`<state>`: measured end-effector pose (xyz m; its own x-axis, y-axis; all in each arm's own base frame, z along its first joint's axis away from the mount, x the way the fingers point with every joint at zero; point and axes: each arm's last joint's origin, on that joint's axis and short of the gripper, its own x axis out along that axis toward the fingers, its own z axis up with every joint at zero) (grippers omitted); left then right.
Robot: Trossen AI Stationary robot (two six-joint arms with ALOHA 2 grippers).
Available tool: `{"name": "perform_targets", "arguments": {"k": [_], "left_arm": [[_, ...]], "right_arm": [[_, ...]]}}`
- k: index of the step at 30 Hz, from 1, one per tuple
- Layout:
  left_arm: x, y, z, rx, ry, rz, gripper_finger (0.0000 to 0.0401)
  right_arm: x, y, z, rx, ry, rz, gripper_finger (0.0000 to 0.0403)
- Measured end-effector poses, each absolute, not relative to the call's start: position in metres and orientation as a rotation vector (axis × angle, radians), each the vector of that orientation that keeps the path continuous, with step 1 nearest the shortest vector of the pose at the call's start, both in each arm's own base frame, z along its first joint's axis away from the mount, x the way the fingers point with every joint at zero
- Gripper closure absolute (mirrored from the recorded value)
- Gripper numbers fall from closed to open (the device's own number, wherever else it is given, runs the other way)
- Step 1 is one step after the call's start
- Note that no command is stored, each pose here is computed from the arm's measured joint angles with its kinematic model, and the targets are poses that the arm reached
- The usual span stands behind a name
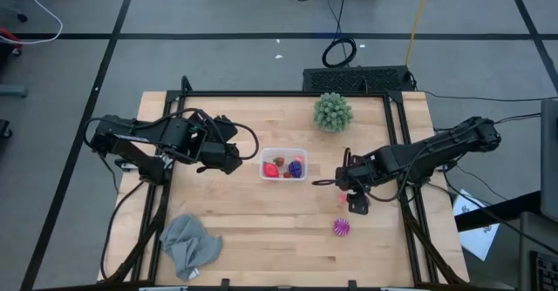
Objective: Pick and placing Produce into tupperware
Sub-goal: Put the pink peach into the transparent bin
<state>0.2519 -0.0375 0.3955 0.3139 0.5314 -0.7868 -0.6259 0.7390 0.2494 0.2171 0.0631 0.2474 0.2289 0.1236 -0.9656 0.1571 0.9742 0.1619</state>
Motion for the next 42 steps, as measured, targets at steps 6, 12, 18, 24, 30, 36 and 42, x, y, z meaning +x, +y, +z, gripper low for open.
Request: {"name": "perform_targets", "arguments": {"k": [6,12,18,24,30,36,42], "left_arm": [[0.252,-0.038,0.396,-0.108,0.992,0.764,0.0123],[0.252,-0.038,0.396,-0.106,0.993,0.763,0.0123],[0.252,-0.038,0.396,-0.106,0.993,0.763,0.0123],[0.252,-0.038,0.396,-0.106,0.992,0.764,0.0123],[0.252,-0.038,0.396,-0.106,0.992,0.764,0.0123],[0.252,-0.038,0.396,-0.106,0.992,0.764,0.0123],[0.252,-0.038,0.396,-0.106,0.992,0.764,0.0123]], "right_arm": [[0.218,0.064,0.241,0.278,1.33,-0.036,0.0149],[0.214,0.064,0.224,0.323,1.367,-0.029,0.0149],[0.211,0.063,0.206,0.336,1.358,-0.014,0.0149],[0.209,0.062,0.192,0.349,1.343,0.01,0.0149],[0.209,0.056,0.185,0.356,1.339,-0.005,0.0149],[0.215,0.05,0.178,0.332,1.352,-0.005,0.0149],[0.221,0.047,0.162,0.334,1.428,-0.004,0.0149]]}}
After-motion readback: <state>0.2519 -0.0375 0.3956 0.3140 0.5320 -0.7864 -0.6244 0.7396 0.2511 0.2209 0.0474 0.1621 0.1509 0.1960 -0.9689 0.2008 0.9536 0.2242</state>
